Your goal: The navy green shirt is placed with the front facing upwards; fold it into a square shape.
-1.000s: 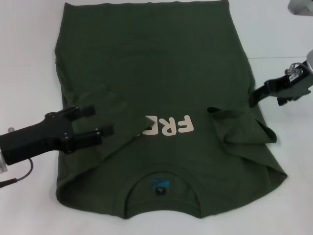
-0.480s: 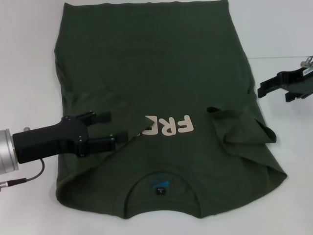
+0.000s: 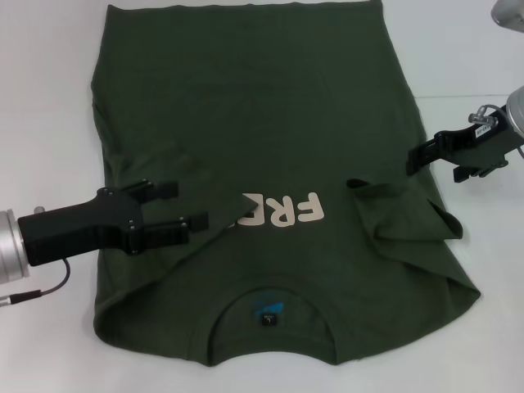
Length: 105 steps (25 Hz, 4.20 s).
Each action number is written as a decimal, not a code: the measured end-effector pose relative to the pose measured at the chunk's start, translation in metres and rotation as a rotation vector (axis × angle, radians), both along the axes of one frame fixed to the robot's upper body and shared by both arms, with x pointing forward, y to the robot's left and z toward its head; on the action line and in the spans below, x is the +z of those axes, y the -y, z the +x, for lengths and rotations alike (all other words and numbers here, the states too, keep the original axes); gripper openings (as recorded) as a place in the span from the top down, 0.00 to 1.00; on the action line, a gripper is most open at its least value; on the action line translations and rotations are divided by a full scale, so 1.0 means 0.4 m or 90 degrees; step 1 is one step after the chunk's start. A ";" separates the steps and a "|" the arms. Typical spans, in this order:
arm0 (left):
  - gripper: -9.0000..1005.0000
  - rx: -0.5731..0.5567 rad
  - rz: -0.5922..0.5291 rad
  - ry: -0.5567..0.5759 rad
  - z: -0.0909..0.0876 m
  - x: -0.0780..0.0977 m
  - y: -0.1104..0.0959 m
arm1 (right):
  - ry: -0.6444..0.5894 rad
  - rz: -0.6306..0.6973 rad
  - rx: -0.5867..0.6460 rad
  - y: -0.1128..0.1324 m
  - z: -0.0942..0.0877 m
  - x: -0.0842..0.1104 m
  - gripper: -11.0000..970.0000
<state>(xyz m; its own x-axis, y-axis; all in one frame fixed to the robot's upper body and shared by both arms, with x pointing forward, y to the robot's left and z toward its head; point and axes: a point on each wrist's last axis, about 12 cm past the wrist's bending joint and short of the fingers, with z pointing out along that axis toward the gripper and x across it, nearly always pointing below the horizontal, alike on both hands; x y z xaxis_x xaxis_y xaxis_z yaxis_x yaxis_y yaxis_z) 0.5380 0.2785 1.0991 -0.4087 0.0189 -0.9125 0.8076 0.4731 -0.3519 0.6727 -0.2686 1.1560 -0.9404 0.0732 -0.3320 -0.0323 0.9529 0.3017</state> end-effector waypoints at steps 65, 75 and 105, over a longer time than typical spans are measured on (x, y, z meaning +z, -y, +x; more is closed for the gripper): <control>0.07 0.031 0.033 0.043 0.023 0.013 -0.015 | 0.019 0.015 -0.072 -0.050 0.008 -0.069 0.95; 0.07 0.043 0.037 0.043 0.025 0.009 -0.017 | 0.091 0.065 -0.110 -0.042 0.026 -0.046 0.96; 0.07 0.079 0.030 0.038 0.049 0.010 -0.010 | 0.211 0.154 -0.152 -0.016 0.044 -0.045 0.59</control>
